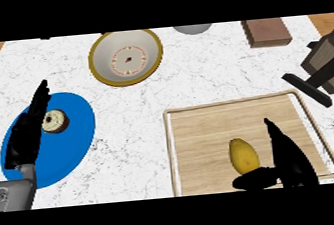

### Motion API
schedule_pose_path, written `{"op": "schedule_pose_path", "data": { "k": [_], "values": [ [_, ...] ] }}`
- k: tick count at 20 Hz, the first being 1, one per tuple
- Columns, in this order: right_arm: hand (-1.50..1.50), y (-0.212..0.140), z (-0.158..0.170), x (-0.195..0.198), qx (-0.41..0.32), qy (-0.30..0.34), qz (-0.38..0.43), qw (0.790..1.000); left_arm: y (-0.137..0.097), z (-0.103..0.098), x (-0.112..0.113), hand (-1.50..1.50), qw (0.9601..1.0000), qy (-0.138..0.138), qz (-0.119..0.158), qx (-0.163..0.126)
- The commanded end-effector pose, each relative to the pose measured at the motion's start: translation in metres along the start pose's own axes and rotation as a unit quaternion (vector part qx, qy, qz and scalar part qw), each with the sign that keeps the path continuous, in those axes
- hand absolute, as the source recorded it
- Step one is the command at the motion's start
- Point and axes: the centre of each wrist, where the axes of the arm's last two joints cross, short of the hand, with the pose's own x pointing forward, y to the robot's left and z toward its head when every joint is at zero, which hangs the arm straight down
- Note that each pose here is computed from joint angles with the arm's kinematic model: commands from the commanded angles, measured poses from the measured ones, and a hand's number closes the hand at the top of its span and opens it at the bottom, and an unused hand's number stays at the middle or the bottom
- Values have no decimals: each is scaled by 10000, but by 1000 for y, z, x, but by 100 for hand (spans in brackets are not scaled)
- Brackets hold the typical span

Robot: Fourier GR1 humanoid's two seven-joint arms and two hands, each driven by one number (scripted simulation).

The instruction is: Pick the lemon from the tray and place it in the tiered basket

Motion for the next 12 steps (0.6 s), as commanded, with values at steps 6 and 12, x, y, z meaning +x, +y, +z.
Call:
{"op": "schedule_pose_path", "data": {
  "k": [6, 12],
  "values": [
    [-150, 11, 2, 12, 193, 1022, 54, 9946, -3, 1, -3, 0, 10000, 41, 76, -2],
    [-150, 21, -30, 25, 414, 1088, -116, 9931, 4, -11, 11, 0, 10000, 41, -48, 21]
  ]
}}
